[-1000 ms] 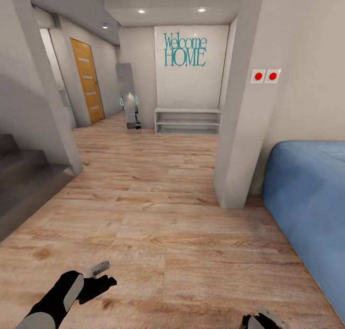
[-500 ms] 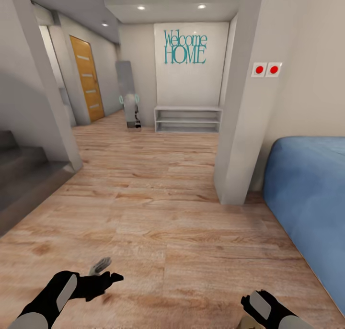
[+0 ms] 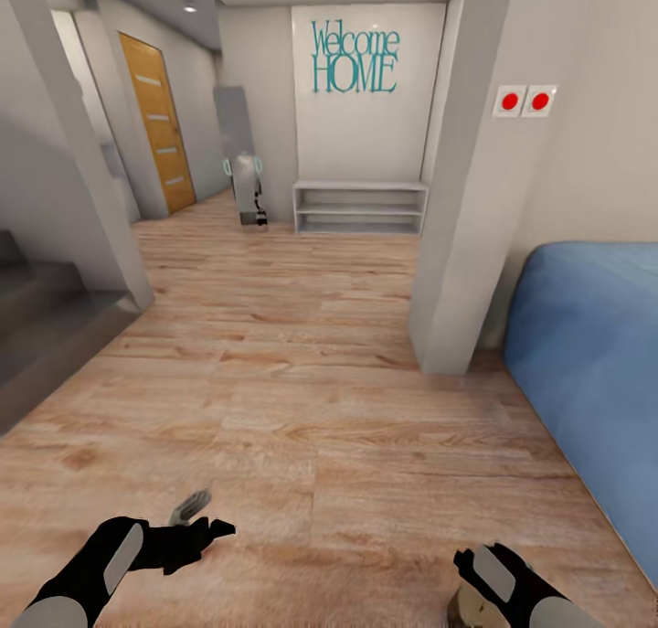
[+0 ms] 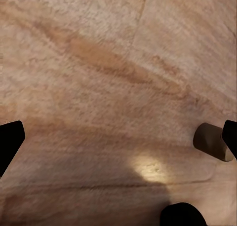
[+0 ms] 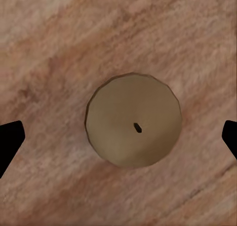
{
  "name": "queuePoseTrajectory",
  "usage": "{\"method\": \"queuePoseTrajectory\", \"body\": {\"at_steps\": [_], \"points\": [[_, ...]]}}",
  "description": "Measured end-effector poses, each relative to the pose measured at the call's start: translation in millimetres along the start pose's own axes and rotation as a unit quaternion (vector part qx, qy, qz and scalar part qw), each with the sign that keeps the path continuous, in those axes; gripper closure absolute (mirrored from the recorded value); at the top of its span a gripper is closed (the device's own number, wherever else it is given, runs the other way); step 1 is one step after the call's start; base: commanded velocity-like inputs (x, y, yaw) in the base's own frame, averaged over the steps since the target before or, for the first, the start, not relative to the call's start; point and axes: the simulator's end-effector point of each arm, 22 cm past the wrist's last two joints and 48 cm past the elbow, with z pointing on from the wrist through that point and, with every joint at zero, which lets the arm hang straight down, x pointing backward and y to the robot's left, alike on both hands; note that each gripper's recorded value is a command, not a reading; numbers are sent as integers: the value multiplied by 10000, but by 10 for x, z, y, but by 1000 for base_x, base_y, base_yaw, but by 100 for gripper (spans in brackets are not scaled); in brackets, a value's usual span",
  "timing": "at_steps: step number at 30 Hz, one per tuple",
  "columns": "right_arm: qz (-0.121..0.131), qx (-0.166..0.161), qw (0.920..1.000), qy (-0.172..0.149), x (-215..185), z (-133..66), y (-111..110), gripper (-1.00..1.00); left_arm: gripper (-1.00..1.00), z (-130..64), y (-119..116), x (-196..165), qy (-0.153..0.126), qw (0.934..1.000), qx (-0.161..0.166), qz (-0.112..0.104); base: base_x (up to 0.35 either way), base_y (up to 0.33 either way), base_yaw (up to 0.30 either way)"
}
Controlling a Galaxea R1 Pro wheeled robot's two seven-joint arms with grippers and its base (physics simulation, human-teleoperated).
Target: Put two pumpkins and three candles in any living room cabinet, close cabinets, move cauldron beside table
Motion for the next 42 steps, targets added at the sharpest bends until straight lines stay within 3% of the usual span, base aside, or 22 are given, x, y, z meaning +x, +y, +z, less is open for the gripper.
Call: {"method": "queuePoseTrajectory", "body": {"at_steps": [27, 42], "points": [[-152, 327, 9983, 452, 433, 373, -189, -100, -100, 356, 379, 341, 478, 9982, -233, -290, 0, 0, 0], [-170, 155, 9989, 398, 286, 369, 34, -100, -100, 404, 427, 394, 546, 9976, -265, -326, 14, 0, 0]]}}
